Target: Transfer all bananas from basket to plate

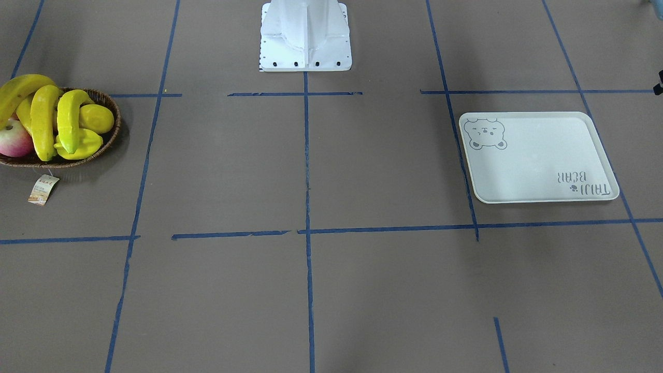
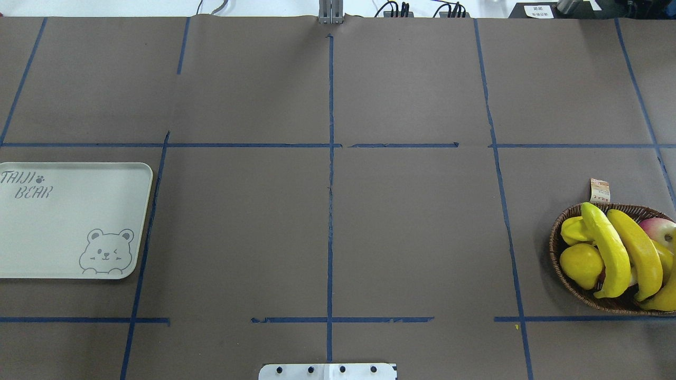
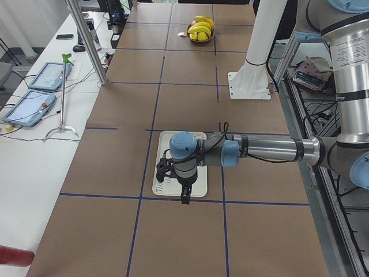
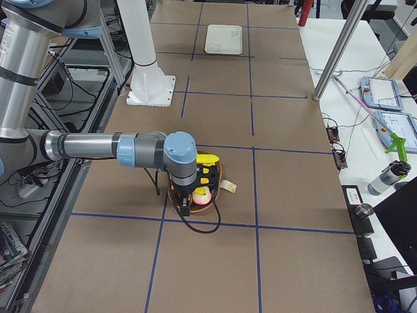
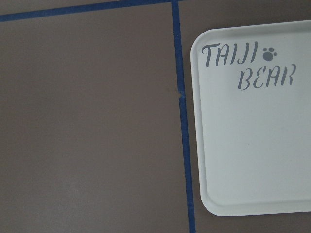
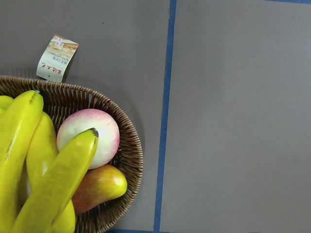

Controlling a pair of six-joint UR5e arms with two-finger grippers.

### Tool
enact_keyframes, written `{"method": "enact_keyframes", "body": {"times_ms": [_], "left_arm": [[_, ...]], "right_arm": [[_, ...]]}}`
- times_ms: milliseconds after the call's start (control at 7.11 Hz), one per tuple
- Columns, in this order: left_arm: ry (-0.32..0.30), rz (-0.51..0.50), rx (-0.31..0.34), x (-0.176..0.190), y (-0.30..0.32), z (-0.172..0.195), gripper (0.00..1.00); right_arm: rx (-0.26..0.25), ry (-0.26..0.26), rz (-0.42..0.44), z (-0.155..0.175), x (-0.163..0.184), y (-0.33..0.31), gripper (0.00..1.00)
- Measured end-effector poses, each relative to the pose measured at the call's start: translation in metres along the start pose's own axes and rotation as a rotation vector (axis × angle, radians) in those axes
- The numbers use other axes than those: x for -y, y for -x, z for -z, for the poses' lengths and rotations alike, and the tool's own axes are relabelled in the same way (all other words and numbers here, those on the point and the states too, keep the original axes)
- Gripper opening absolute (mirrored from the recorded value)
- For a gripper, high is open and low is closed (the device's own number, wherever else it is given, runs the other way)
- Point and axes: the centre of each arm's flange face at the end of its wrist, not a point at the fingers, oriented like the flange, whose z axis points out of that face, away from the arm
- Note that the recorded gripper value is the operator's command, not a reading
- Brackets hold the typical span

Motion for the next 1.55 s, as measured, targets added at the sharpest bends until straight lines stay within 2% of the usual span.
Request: {"method": "enact_keyframes", "body": {"times_ms": [422, 703, 1125, 1546], "left_arm": [[0.002, -0.001, 0.0, 0.0, 0.0, -0.001, 1.0], [0.003, -0.001, 0.0, 0.0, 0.0, -0.001, 1.0], [0.003, -0.001, 0.0, 0.0, 0.0, -0.001, 1.0], [0.003, -0.002, 0.0, 0.0, -0.001, -0.001, 1.0]], "right_arm": [[0.002, 0.003, -0.002, -0.001, -0.001, 0.0, 1.0], [0.04, 0.001, -0.021, -0.002, 0.001, 0.006, 1.0], [0.073, -0.037, -0.125, -0.005, 0.013, 0.03, 0.98], [0.062, -0.055, -0.283, -0.028, 0.028, 0.076, 0.97]]}}
